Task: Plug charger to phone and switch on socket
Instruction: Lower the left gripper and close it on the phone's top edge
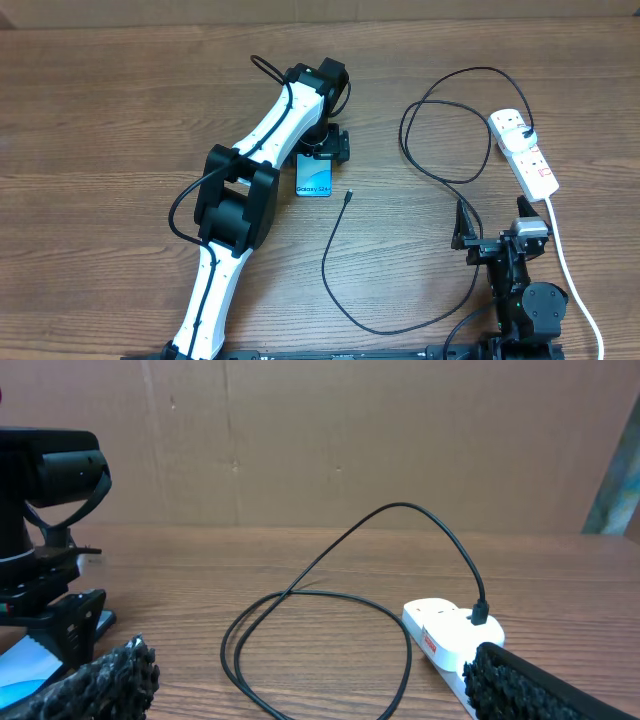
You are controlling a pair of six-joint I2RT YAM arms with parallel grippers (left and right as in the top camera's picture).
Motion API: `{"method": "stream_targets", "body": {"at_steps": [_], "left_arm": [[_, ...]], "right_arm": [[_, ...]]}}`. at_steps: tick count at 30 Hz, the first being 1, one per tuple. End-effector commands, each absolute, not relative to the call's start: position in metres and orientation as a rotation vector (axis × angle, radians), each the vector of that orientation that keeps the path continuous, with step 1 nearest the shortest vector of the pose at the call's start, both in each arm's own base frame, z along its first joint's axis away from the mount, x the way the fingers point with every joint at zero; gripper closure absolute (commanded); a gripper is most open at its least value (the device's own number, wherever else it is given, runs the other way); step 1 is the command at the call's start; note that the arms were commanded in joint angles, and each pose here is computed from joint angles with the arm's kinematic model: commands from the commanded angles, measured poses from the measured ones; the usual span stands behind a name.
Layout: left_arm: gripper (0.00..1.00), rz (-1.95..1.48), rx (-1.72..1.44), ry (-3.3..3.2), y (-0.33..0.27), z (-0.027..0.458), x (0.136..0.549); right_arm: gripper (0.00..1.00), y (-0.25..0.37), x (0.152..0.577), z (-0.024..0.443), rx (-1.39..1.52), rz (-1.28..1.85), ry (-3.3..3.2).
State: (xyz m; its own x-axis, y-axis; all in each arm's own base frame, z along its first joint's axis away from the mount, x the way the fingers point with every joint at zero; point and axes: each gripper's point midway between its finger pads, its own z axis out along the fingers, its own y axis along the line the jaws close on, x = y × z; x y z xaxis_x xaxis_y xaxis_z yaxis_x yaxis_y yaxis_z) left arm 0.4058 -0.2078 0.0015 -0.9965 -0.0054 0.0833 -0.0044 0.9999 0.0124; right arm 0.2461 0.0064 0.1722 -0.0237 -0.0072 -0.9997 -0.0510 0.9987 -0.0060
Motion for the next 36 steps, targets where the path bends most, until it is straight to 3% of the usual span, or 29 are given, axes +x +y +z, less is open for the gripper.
{"method": "stream_targets", "body": {"at_steps": [1,18,25,36], "left_arm": [[0.00,-0.132,-0.083,-2.976,-0.1940,-0.0234,0.3868],[0.00,-0.122,-0.061,-2.968,-0.1946,-0.0235,0.3851],[0.06,-0.124,-0.037,-2.969,-0.1946,-0.0235,0.3851],[0.07,-0.138,-0.040,-2.974,-0.1929,-0.0235,0.3861]], "right_arm": [[0.00,0.0055,0.2463,0.1705,-0.039,0.031,1.591],[0.00,0.0055,0.2463,0.1705,-0.039,0.031,1.591],[0.00,0.0055,0.2463,0.1705,-0.039,0.031,1.591],[0.00,0.0055,0.2463,0.1705,-0.039,0.031,1.591]]}}
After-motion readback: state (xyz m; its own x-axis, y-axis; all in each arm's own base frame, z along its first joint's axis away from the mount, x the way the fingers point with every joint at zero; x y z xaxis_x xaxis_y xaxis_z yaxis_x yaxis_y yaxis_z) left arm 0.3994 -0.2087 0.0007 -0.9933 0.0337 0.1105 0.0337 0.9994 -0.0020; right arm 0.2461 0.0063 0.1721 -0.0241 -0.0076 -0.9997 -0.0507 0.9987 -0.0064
